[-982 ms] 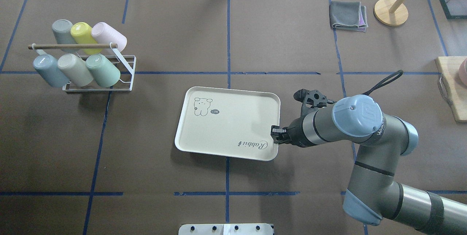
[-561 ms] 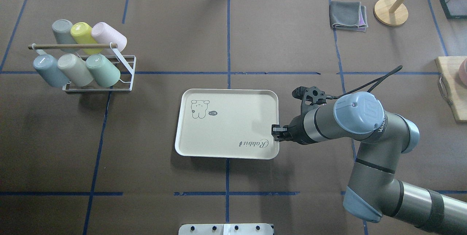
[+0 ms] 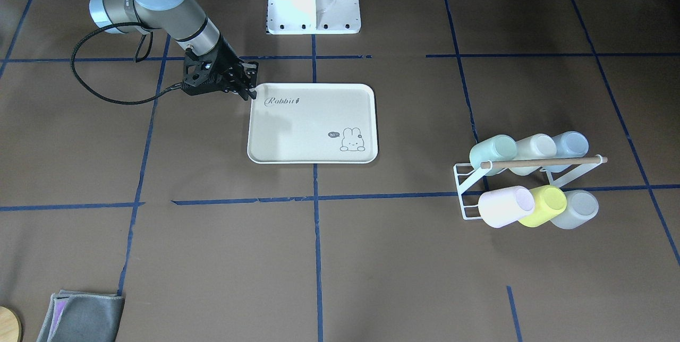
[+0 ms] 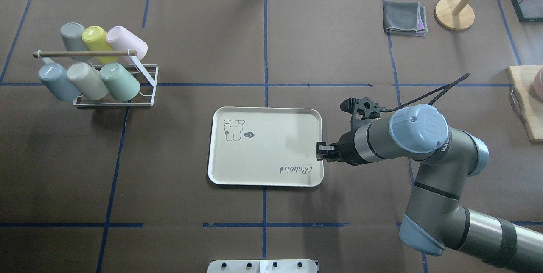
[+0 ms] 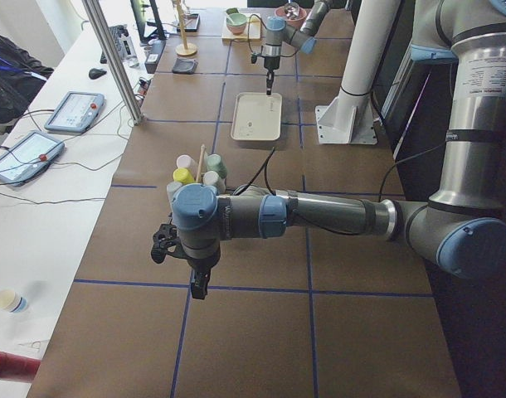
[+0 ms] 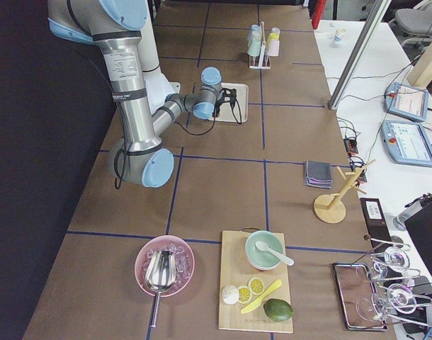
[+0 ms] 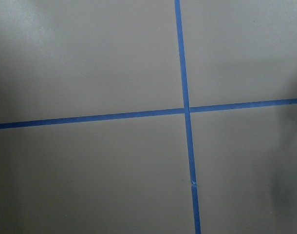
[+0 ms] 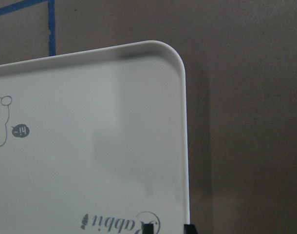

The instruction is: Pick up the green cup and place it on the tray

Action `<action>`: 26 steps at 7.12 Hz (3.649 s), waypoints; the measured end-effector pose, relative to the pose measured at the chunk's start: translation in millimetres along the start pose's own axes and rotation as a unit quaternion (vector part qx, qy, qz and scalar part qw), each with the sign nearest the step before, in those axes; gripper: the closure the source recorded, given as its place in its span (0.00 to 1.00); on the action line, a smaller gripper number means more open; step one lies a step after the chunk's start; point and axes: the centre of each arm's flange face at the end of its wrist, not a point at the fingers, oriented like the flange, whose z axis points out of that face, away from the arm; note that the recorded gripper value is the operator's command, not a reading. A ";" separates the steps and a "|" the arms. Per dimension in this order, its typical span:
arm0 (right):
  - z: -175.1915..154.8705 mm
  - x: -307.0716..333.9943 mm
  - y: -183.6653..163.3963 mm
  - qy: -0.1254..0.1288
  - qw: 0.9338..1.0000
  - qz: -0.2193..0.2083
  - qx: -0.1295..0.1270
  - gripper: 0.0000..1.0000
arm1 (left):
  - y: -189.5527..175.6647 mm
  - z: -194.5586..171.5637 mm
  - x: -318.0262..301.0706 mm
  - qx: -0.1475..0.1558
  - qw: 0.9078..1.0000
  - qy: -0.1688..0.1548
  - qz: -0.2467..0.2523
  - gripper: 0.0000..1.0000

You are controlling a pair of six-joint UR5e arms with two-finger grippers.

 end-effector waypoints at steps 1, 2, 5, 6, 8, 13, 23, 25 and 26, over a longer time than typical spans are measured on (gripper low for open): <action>-0.4 -0.2 -0.7 -0.001 1.000 0.002 0.002 0.00 | -0.1 -0.9 0.7 0.001 1.000 0.000 0.001 0.00; -2.0 -1.0 -1.8 -0.002 1.000 0.004 0.003 0.00 | -1.0 -3.8 3.6 0.004 1.000 -0.001 0.003 0.00; -29.4 3.6 -30.6 0.003 1.000 0.023 0.012 0.00 | -3.2 -34.2 37.5 0.030 0.999 -0.005 0.033 0.00; -48.0 9.6 -48.4 0.018 0.999 0.040 0.010 0.00 | -4.2 -50.7 64.1 0.041 0.998 -0.007 0.054 0.00; -93.5 26.9 -86.2 0.044 0.997 0.064 0.007 0.00 | -7.1 -69.2 132.0 0.055 0.992 -0.005 0.118 0.00; -204.4 83.3 -143.7 0.096 0.993 0.056 0.025 0.00 | 0.1 -83.7 270.3 0.072 0.966 -0.028 0.248 0.00; -289.4 293.4 -137.0 0.202 0.978 -0.056 -0.004 0.00 | 36.7 -44.6 527.2 0.009 0.802 -0.349 0.484 0.00; -287.5 306.6 -136.7 0.207 0.977 -0.052 -0.010 0.00 | 57.6 0.5 560.7 -0.037 0.732 -0.411 0.543 0.01; -289.0 315.3 -136.2 0.209 0.976 -0.055 -0.013 0.00 | 62.0 20.1 573.1 -0.062 0.686 -0.440 0.576 0.01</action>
